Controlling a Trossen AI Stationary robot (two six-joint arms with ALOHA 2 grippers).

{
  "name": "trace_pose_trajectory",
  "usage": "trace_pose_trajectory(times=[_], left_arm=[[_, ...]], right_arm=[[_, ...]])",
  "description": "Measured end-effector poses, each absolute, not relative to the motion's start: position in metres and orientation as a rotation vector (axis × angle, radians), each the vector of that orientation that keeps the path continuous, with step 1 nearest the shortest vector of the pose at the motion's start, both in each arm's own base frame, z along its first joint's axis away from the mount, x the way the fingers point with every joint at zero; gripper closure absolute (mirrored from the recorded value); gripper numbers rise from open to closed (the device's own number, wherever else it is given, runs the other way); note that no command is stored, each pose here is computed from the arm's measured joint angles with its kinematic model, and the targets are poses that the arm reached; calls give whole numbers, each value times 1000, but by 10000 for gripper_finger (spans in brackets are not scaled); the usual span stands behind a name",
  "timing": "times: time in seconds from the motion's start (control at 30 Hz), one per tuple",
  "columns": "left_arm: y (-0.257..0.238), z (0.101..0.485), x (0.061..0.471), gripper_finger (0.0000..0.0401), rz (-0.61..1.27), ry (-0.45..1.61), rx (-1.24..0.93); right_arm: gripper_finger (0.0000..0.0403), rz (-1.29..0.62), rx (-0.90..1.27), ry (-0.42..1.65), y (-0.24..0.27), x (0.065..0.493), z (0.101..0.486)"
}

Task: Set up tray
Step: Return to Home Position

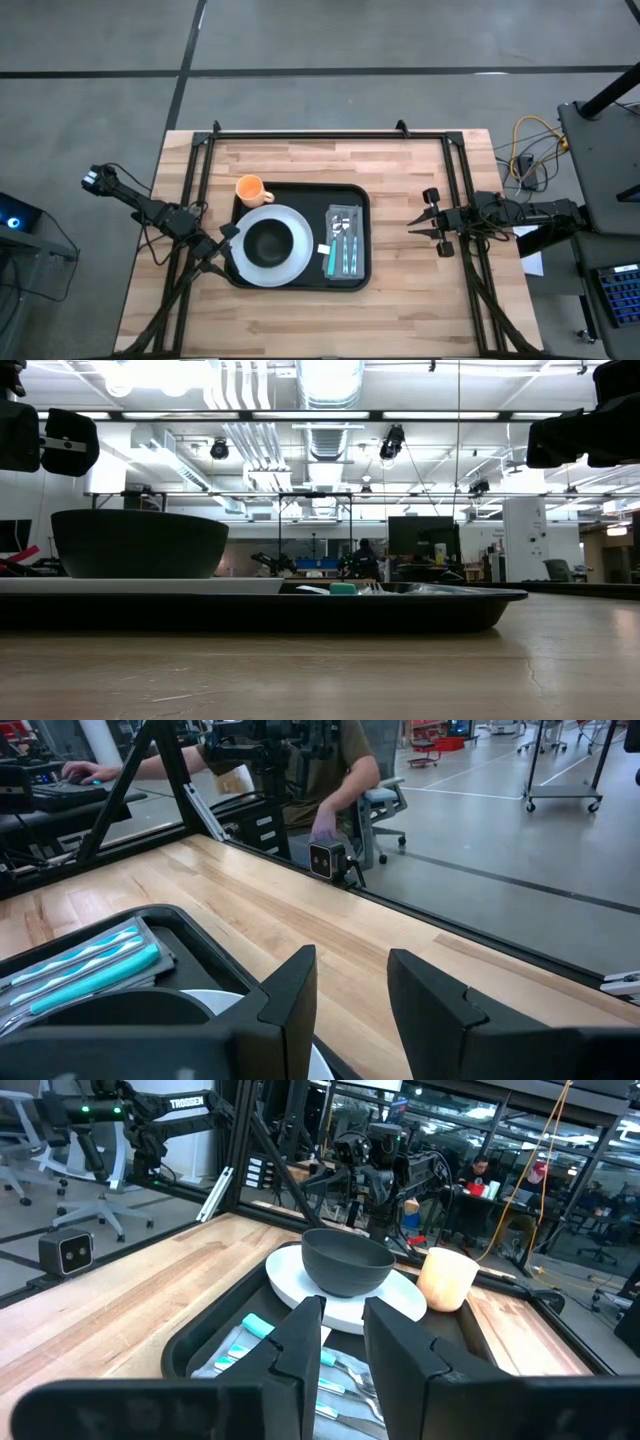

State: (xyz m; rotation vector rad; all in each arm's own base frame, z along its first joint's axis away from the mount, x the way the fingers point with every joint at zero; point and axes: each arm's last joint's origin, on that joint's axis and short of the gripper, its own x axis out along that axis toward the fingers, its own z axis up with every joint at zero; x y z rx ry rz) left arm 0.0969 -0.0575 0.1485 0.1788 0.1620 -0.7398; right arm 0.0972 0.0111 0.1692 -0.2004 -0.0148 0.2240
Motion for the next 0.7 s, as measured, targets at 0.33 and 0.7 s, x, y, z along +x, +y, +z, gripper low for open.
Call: trace_pose_trajectory(times=[0.33, 0.7], left_arm=[[-57, 148, 97, 294, -740, 162, 179], [-58, 148, 97, 294, -740, 162, 179]], right_arm=[[319, 224, -200, -15, 11, 97, 169], [325, 224, -200, -15, 11, 97, 169]])
